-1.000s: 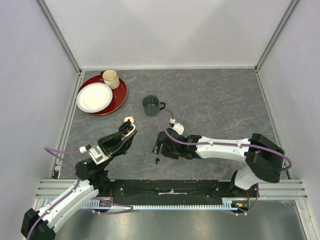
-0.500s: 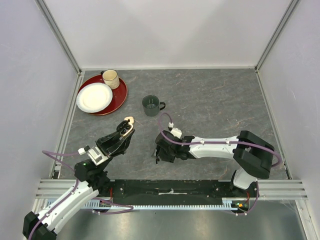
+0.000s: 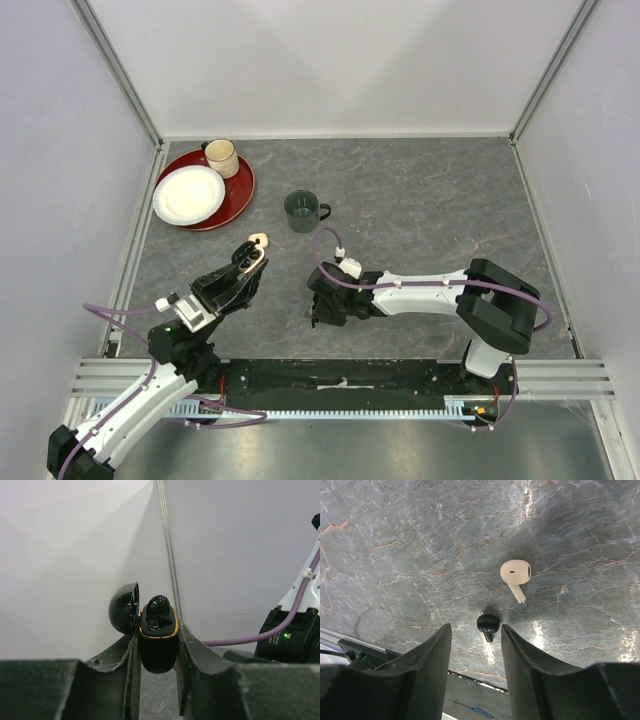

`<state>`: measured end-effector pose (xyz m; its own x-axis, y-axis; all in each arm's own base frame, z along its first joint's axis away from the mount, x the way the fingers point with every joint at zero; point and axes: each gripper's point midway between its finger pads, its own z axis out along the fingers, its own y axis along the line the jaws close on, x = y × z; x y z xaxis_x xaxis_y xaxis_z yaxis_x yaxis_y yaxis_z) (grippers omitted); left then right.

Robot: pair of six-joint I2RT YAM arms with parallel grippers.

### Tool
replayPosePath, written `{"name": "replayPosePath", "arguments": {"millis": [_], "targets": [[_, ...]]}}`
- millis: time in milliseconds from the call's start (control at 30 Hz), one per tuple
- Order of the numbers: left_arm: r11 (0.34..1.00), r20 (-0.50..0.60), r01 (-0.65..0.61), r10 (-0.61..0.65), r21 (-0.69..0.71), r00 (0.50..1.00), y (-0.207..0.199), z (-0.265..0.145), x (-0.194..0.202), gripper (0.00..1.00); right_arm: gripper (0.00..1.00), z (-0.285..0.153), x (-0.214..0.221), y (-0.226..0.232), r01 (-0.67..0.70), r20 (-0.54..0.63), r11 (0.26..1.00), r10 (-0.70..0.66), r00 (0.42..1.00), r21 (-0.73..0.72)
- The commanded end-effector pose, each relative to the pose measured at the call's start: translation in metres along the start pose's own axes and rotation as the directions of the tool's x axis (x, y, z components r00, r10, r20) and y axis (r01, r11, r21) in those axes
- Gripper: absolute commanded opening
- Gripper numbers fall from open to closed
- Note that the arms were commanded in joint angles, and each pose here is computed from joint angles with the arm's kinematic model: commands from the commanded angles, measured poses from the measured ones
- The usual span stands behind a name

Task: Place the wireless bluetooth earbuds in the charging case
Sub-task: Pick up the earbud from the center of the board.

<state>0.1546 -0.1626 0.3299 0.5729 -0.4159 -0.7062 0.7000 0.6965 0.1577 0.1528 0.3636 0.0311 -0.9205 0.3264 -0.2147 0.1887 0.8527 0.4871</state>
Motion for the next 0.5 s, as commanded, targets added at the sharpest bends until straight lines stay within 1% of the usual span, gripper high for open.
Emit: {"name": "replayPosePath", "arguments": {"millis": [0, 100, 167, 467], "targets": [[0.998, -0.036, -0.05, 0.049, -0.036, 0.998, 0.007, -0.009, 0.014, 0.02, 0.51, 0.0, -0.004, 0.012, -0.005, 0.017, 1.0, 0.005, 1.0, 0.001], [0.998, -0.071, -0.058, 0.056, -0.027, 0.996, 0.006, -0.009, 0.022, 0.02, 0.5, 0.001, -0.006, 0.009, 0.0, 0.029, 1.0, -0.001, 1.0, 0.02], [0.998, -0.066, -0.06, 0.058, -0.027, 0.996, 0.007, -0.009, 0.02, 0.02, 0.47, 0.001, -0.007, 0.007, -0.007, 0.041, 1.0, 0.006, 0.999, 0.027], [0.997, -0.061, -0.07, 0.069, -0.029, 0.996, 0.007, -0.009, 0.019, 0.02, 0.45, 0.005, -0.008, 0.002, 0.002, 0.053, 0.998, -0.006, 0.999, 0.067]]}}
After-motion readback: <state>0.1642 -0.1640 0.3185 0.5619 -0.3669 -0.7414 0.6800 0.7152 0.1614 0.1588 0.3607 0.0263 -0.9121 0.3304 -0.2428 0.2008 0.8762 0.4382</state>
